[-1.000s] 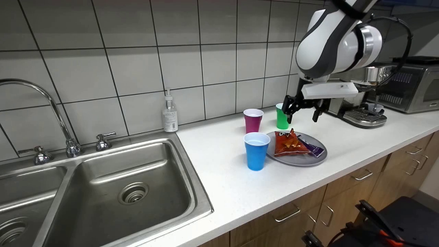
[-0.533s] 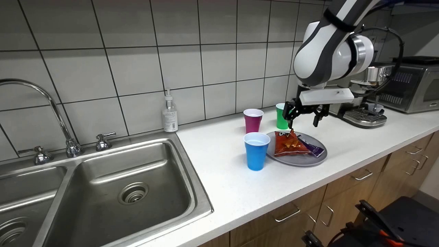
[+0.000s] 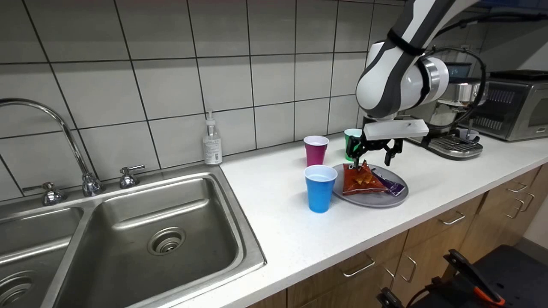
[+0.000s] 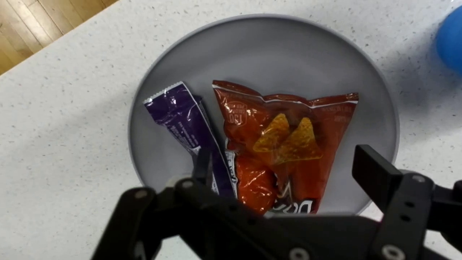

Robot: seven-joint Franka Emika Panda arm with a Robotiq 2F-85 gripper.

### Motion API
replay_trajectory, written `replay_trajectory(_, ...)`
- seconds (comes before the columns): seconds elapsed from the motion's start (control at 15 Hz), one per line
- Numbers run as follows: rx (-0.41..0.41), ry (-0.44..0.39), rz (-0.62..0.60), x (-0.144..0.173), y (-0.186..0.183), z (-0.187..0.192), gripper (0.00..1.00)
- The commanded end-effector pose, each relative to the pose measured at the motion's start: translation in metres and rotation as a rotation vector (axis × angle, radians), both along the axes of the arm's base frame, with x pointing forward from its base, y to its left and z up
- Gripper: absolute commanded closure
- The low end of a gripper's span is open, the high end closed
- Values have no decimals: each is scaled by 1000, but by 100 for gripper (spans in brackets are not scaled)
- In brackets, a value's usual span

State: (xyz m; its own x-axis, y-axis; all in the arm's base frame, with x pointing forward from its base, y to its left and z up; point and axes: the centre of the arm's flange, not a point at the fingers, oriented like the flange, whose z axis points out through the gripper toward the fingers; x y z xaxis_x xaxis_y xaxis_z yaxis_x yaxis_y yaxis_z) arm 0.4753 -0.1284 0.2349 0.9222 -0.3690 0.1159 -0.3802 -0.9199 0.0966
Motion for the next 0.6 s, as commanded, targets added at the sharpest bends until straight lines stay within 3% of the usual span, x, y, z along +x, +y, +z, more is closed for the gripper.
replay_trajectory(0.0, -22, 0, -27, 19, 2, -10, 0)
replay_trajectory(0.53, -36, 13, -56, 36, -3, -27, 0)
